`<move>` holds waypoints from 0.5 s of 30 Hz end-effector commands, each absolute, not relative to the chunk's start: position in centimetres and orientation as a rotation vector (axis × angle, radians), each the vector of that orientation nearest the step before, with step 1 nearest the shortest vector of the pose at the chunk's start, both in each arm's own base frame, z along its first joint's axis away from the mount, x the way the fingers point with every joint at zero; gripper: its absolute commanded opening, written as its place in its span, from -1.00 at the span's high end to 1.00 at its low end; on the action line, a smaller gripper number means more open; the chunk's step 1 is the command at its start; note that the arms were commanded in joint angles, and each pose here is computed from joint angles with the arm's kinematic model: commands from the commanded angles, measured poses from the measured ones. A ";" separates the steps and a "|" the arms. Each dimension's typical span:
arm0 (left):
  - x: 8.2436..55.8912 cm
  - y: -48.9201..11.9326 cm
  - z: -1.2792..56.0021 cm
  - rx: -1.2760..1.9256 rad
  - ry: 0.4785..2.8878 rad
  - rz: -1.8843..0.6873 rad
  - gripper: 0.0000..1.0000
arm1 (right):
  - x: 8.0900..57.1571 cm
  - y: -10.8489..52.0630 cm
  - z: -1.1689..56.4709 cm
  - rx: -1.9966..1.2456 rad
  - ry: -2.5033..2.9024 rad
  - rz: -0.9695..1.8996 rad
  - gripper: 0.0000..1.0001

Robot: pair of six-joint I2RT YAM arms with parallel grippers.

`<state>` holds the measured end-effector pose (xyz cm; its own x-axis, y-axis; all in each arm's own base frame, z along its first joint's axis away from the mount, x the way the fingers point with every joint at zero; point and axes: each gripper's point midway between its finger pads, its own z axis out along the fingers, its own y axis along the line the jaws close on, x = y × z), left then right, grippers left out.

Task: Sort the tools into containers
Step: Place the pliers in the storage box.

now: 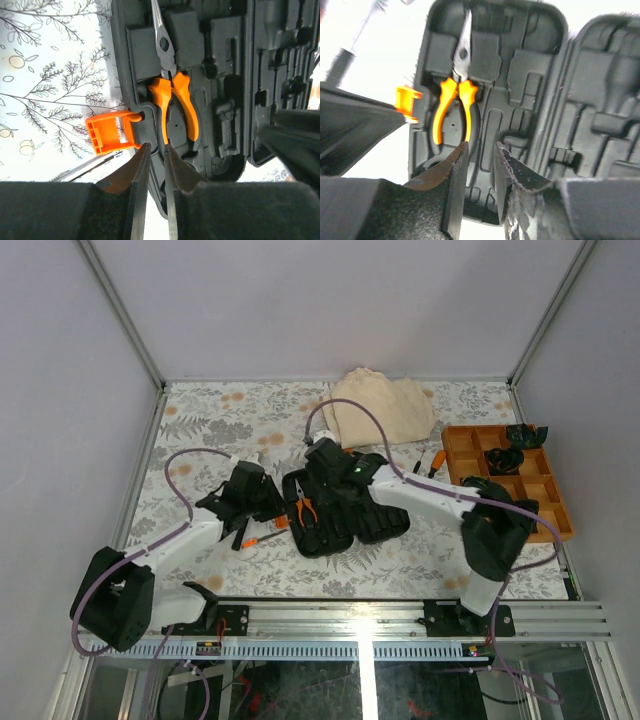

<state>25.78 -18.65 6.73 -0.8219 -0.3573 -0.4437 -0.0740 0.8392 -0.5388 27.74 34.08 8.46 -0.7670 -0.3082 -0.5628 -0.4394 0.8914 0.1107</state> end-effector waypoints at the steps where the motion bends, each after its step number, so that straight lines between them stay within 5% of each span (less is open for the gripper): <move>1: 26.6 -17.6 9.3 -0.293 2.438 -0.621 0.64 | 29.2 33.2 17.5 -0.460 2.254 0.407 0.28; 10: 27.5 -14.8 13.2 -0.244 2.411 -0.437 0.40 | 26.4 27.2 15.8 -0.423 2.167 0.388 0.07; 15: 27.6 -12.3 13.4 -0.198 2.461 -0.250 0.10 | 24.7 24.4 13.7 -0.402 2.187 0.411 0.02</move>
